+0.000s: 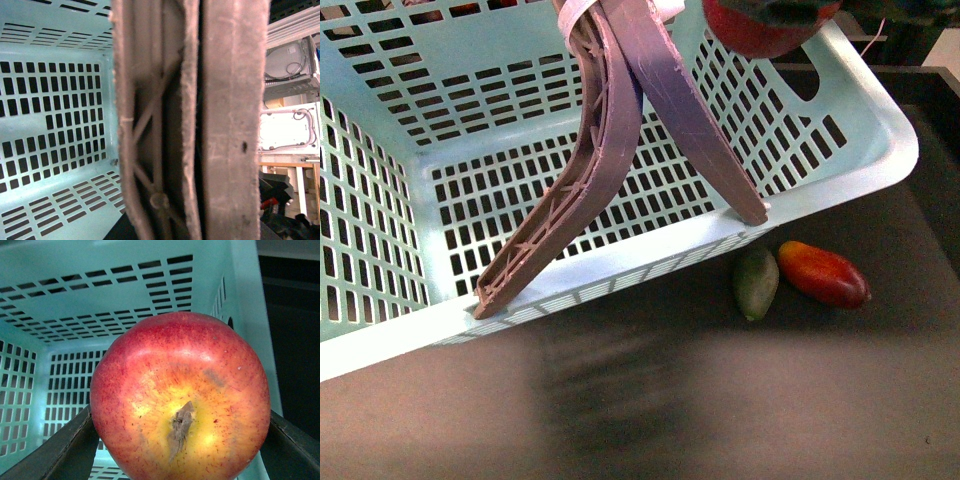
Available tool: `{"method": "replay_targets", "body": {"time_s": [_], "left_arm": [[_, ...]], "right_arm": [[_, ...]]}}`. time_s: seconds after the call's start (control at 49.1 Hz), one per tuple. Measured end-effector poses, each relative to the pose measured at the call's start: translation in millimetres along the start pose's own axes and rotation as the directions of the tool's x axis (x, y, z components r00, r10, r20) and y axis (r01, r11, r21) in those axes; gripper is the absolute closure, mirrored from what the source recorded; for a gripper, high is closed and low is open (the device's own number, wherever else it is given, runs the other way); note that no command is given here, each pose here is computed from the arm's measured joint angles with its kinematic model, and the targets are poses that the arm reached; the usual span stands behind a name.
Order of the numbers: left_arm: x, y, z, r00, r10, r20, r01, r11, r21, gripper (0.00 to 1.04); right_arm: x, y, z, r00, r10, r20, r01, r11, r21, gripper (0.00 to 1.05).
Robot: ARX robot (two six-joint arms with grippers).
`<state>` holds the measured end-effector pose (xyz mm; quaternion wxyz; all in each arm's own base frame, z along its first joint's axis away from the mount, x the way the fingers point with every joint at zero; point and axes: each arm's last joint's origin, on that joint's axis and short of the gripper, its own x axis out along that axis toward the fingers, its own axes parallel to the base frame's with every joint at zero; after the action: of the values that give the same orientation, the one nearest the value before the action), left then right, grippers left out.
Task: Pick apple with right arm and hold basket with left
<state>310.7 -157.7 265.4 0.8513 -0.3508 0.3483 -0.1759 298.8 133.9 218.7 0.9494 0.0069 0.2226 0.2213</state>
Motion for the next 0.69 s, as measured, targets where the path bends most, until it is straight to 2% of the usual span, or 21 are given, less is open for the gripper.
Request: {"method": "replay_targets", "body": {"time_s": [0.102, 0.122, 0.204, 0.408, 0.448, 0.53, 0.693], "left_arm": [[0.0, 0.0, 0.0, 1.000, -0.001, -0.001, 0.001, 1.000, 0.000, 0.90], [0.0, 0.0, 0.0, 1.000, -0.001, -0.001, 0.001, 1.000, 0.000, 0.90], [0.0, 0.0, 0.0, 1.000, -0.001, -0.001, 0.001, 1.000, 0.000, 0.90], [0.4, 0.5, -0.2, 1.000, 0.003, -0.001, -0.003, 1.000, 0.004, 0.90], [0.4, 0.6, -0.1, 1.000, 0.005, 0.000, -0.005, 1.000, 0.004, 0.90], [0.4, 0.6, -0.1, 1.000, 0.005, 0.001, -0.005, 1.000, 0.006, 0.90], [0.5, 0.1, -0.7, 1.000, 0.001, -0.004, -0.001, 1.000, 0.006, 0.90]], "right_arm": [[2.9, 4.6, -2.8, 1.000, -0.004, -0.009, 0.004, 1.000, -0.005, 0.08], [2.7, 5.1, -2.2, 1.000, -0.005, -0.004, 0.005, 1.000, -0.003, 0.07], [-1.6, 4.4, 2.7, 0.999, -0.026, 0.025, 0.026, 1.000, 0.002, 0.09], [-34.9, -14.3, 13.8, 0.968, -0.207, 0.145, 0.200, 0.978, 0.061, 0.09], [-42.7, -19.1, 14.2, 0.955, -0.251, 0.159, 0.242, 0.967, 0.075, 0.09], [-63.9, -33.4, 13.7, 0.900, -0.398, 0.176, 0.382, 0.916, 0.119, 0.09], [-67.2, -36.9, 13.7, 0.891, -0.416, 0.181, 0.398, 0.908, 0.128, 0.09]]}}
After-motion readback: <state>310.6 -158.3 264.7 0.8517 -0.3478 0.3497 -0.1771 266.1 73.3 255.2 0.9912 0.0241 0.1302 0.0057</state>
